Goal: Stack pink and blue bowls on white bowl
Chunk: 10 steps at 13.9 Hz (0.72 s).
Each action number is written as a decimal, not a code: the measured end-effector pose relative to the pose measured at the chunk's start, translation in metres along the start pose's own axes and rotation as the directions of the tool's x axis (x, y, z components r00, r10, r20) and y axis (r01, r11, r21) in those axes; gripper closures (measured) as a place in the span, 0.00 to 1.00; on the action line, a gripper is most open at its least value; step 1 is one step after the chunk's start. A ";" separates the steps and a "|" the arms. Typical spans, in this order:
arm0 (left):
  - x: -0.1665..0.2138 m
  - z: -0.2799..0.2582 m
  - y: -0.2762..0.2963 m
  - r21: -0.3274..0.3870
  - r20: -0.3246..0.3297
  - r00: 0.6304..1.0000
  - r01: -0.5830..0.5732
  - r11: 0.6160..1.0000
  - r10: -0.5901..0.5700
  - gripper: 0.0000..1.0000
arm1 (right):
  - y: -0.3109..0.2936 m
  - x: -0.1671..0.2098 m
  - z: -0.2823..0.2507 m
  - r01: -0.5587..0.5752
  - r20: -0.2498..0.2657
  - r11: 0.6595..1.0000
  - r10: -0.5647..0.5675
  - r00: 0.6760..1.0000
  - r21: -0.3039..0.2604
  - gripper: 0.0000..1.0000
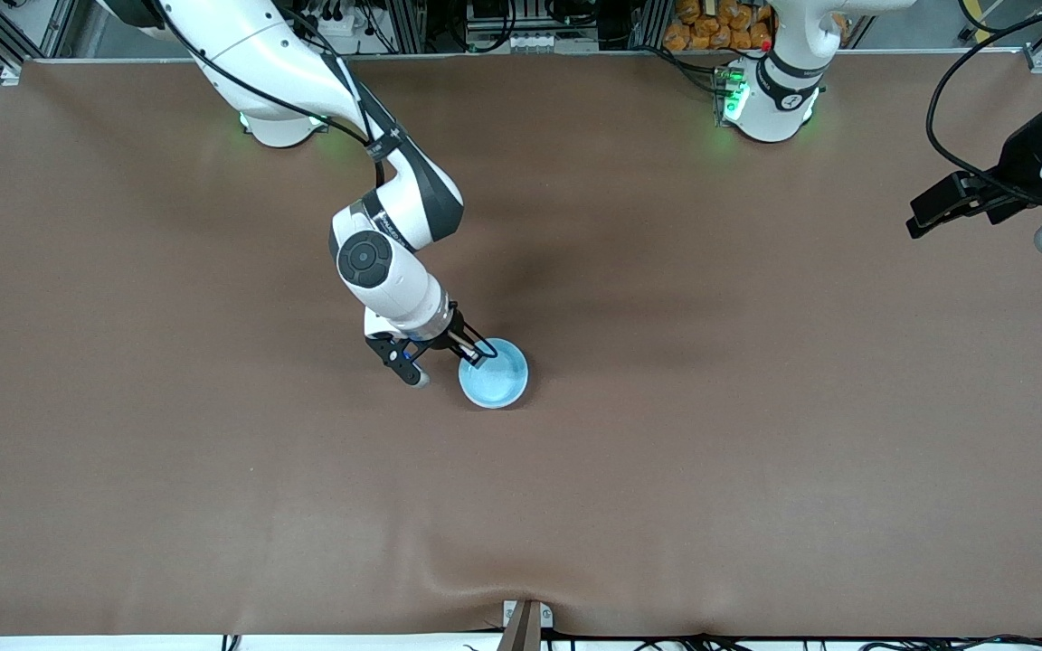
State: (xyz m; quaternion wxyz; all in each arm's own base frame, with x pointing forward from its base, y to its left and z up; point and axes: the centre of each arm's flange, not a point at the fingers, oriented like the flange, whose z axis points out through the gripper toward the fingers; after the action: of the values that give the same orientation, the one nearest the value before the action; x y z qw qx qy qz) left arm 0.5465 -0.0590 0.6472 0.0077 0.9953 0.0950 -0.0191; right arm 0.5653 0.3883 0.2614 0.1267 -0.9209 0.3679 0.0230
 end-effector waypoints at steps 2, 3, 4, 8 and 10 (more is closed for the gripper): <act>0.000 0.000 0.000 0.000 0.000 1.000 0.000 1.000 0.000 0.00 | -0.006 0.006 -0.010 -0.001 -0.012 1.000 0.001 1.000 0.019 0.14; 0.000 0.000 0.000 0.000 0.000 1.000 0.000 1.000 0.000 0.00 | -0.009 0.012 -0.018 0.004 -0.022 0.999 -0.004 1.000 0.032 0.02; 0.000 0.000 0.000 0.000 -0.001 1.000 0.000 1.000 0.000 0.00 | -0.011 0.022 -0.031 0.024 -0.034 0.999 -0.023 0.999 0.040 0.00; 0.000 0.000 0.000 0.000 -0.001 1.000 -0.001 1.000 0.001 0.00 | 0.017 0.096 -0.106 0.196 -0.010 0.980 -0.197 0.980 -0.038 0.00; 0.000 0.000 0.001 0.000 -0.001 1.000 -0.001 1.000 0.001 0.00 | 0.046 0.139 -0.148 0.292 0.028 0.953 -0.291 0.956 -0.075 0.00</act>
State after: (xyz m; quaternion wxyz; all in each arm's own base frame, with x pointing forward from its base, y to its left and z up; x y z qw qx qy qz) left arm 0.5464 -0.0596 0.6476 0.0078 0.9953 0.0945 -0.0186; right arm 0.6275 0.2260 0.3761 0.0958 -0.9691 0.2258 0.0261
